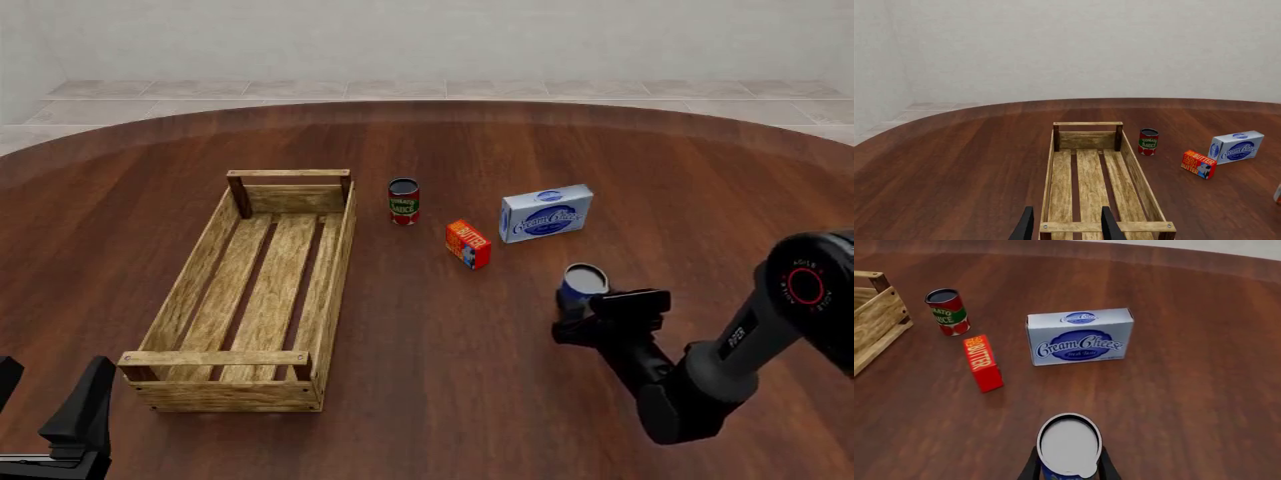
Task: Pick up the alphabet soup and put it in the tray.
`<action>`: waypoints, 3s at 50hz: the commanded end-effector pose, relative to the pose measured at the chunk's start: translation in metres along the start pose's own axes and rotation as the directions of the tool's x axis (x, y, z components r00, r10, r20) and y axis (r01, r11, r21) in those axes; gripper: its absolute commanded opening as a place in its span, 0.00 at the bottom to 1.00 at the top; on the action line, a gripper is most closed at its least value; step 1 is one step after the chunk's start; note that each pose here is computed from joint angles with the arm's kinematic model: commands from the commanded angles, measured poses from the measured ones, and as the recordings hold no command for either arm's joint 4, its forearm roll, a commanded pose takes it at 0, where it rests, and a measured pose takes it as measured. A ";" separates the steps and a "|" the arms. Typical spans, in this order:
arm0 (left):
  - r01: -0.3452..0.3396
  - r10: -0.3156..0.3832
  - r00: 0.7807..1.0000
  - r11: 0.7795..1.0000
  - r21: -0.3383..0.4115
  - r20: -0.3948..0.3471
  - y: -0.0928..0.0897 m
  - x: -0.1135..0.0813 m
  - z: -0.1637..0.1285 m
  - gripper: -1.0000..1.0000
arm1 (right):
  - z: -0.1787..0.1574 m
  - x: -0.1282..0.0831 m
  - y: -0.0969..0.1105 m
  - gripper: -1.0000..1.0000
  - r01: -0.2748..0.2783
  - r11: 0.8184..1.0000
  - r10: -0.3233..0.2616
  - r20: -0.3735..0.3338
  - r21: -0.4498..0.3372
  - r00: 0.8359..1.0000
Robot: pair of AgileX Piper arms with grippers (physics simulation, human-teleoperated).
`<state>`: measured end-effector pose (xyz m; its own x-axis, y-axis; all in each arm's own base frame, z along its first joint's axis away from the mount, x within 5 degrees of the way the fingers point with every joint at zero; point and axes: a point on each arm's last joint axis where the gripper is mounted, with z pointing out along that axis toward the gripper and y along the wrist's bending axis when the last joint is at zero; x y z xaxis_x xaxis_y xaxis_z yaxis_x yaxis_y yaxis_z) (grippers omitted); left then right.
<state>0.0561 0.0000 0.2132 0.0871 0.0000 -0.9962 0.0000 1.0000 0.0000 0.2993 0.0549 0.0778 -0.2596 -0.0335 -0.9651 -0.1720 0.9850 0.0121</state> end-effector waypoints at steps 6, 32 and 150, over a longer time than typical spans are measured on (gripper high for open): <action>0.000 0.000 1.000 1.000 0.000 0.000 0.000 0.000 0.000 1.00 | -0.007 -0.004 0.009 0.00 -0.009 0.999 0.009 0.003 -0.035 1.000; 0.000 0.000 1.000 1.000 0.000 0.000 0.000 0.000 0.000 1.00 | -0.043 -0.035 0.021 0.00 0.025 0.997 -0.018 0.088 -0.078 0.996; 0.000 0.000 1.000 1.000 0.000 0.000 0.000 0.000 0.000 1.00 | -0.033 -0.188 0.257 0.00 0.189 0.780 -0.041 0.252 -0.597 0.967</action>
<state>0.0561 0.0000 0.2132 0.0871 0.0000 -0.9962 0.0000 1.0000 0.0000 0.2710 0.2896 0.2633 -0.0090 -0.0516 -0.9986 -0.7303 0.6826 -0.0287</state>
